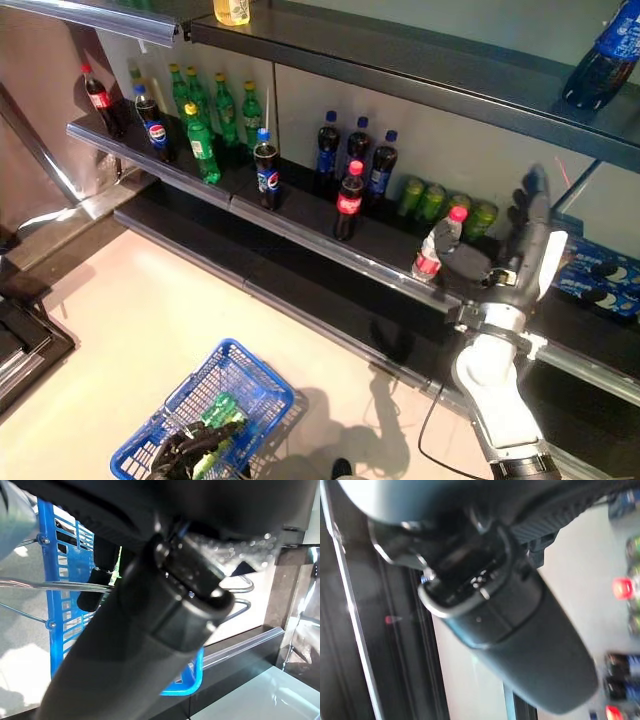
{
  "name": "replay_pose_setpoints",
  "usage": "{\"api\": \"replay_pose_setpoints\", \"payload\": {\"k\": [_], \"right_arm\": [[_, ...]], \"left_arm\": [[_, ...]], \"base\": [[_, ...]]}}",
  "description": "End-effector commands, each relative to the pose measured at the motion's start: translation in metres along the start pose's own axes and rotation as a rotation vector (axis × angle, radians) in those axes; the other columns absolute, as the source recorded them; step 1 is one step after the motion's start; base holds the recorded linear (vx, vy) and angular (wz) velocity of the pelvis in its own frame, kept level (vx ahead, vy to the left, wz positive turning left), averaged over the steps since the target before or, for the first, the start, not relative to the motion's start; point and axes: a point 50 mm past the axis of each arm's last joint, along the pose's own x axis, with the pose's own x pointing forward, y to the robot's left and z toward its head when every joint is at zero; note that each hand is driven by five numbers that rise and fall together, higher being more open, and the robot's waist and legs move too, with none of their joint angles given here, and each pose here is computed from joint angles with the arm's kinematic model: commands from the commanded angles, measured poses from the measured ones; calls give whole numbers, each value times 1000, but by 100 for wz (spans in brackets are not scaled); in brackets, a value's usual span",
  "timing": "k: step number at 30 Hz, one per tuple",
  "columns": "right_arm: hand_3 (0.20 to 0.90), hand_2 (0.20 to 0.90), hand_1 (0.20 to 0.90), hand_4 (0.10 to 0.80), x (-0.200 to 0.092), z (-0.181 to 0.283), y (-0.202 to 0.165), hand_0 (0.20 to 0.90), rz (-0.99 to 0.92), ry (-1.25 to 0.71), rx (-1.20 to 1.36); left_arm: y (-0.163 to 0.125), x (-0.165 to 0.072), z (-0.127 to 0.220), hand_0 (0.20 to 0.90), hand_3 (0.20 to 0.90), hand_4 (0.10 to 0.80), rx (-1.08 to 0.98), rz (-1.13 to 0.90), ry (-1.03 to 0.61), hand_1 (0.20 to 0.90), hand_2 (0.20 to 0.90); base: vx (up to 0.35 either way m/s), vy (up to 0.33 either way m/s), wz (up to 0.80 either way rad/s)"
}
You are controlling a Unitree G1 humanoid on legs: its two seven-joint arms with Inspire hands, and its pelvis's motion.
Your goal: Pick up the drink and place into the basket.
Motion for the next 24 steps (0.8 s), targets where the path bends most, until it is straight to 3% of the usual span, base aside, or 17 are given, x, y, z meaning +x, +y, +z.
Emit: {"api": "replay_pose_setpoints", "payload": {"k": [1,7,24], "right_arm": [[900,900,900,800,34,47,0,900,-191,-236,146],[900,900,900,800,45,53,6,900,-343,-283,194],[900,900,900,800,83,80,32,900,-305,-296,335]], "left_arm": [[23,-2,18,300,200,100,171,-2,-107,300,300],[5,6,42,300,200,100,143,-48,-180,300,300],[-49,12,103,300,200,100,75,-181,-387,300,300]], "base": [[-20,-25,3],[-146,-28,9],[-112,-16,-2]]}}
